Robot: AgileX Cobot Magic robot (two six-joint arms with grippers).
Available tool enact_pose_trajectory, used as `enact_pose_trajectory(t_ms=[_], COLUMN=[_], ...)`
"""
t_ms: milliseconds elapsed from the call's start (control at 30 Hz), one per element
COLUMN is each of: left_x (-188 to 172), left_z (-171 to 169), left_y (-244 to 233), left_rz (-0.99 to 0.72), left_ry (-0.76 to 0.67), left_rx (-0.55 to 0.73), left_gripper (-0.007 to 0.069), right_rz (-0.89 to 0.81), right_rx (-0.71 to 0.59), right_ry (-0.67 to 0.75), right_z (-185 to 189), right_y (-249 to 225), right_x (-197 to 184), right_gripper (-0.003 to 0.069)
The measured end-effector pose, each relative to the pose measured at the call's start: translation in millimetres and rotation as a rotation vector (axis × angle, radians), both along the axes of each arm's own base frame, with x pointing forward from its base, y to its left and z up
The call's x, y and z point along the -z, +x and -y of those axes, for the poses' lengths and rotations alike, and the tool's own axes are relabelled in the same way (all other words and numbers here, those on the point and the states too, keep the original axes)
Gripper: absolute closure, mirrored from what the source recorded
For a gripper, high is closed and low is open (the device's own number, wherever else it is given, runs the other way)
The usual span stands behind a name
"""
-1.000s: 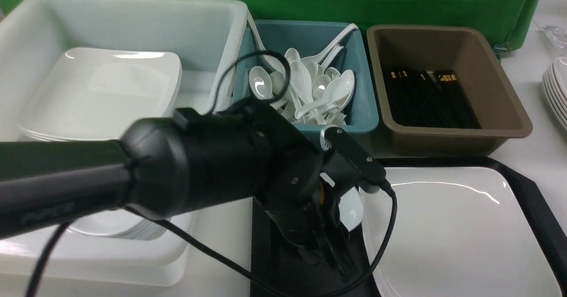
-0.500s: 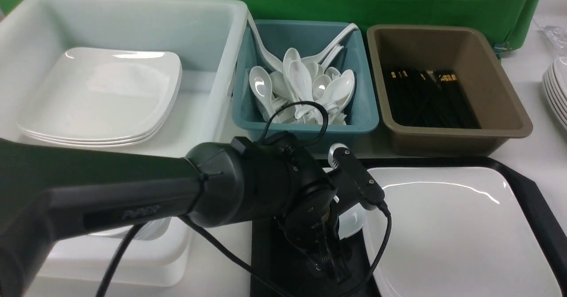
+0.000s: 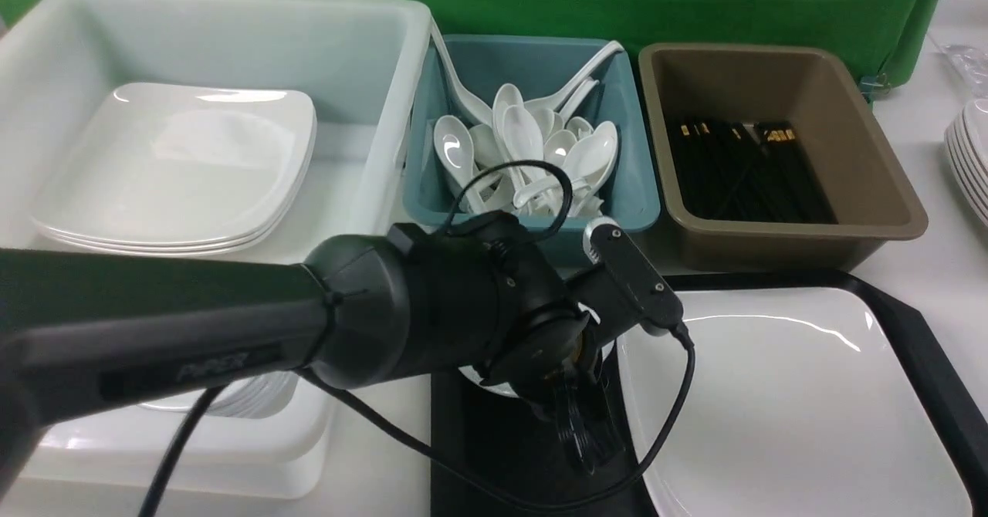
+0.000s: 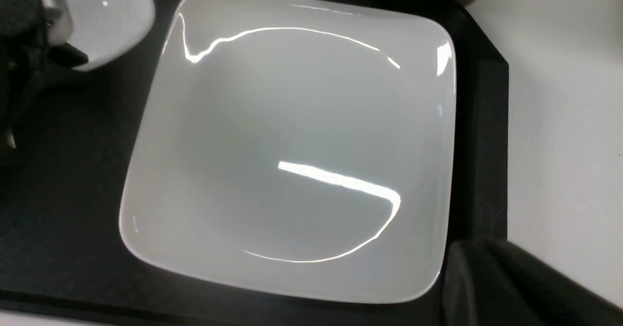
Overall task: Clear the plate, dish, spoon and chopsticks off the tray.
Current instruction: Use the left arm to grab a small plate from the dinner plate, then use the left arm to put the small plate into the large storage box on the left
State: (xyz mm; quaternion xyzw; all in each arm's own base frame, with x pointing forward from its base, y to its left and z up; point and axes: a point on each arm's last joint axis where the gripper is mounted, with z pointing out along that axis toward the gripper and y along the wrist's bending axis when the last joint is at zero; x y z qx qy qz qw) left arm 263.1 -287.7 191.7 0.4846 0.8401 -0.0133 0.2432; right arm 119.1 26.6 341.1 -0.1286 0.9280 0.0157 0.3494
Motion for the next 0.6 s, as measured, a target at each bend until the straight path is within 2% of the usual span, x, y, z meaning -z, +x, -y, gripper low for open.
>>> enact_pose_trajectory(t_ms=[167, 433, 600], left_x=[-39.3, -103.9, -177.7], left_z=[-7.1, -26.5, -69.7], left_y=[-11.6, -32.5, -45.0], left_rz=[-0.019, 0.014, 0.157], left_ry=[-0.12, -0.287, -0.358], left_rx=[-0.07, -0.122, -0.224], left_gripper=[0.0606, 0.0609, 0.0609], right_rz=[0.0, 0.0, 0.0], right_rx=[0.0, 0.0, 0.0], right_ry=[0.0, 0.0, 0.0], right_z=[0.0, 0.0, 0.0], right_y=[0.0, 0.0, 0.0], right_x=[0.0, 0.0, 0.0], right_gripper=[0.0603, 0.0592, 0.059])
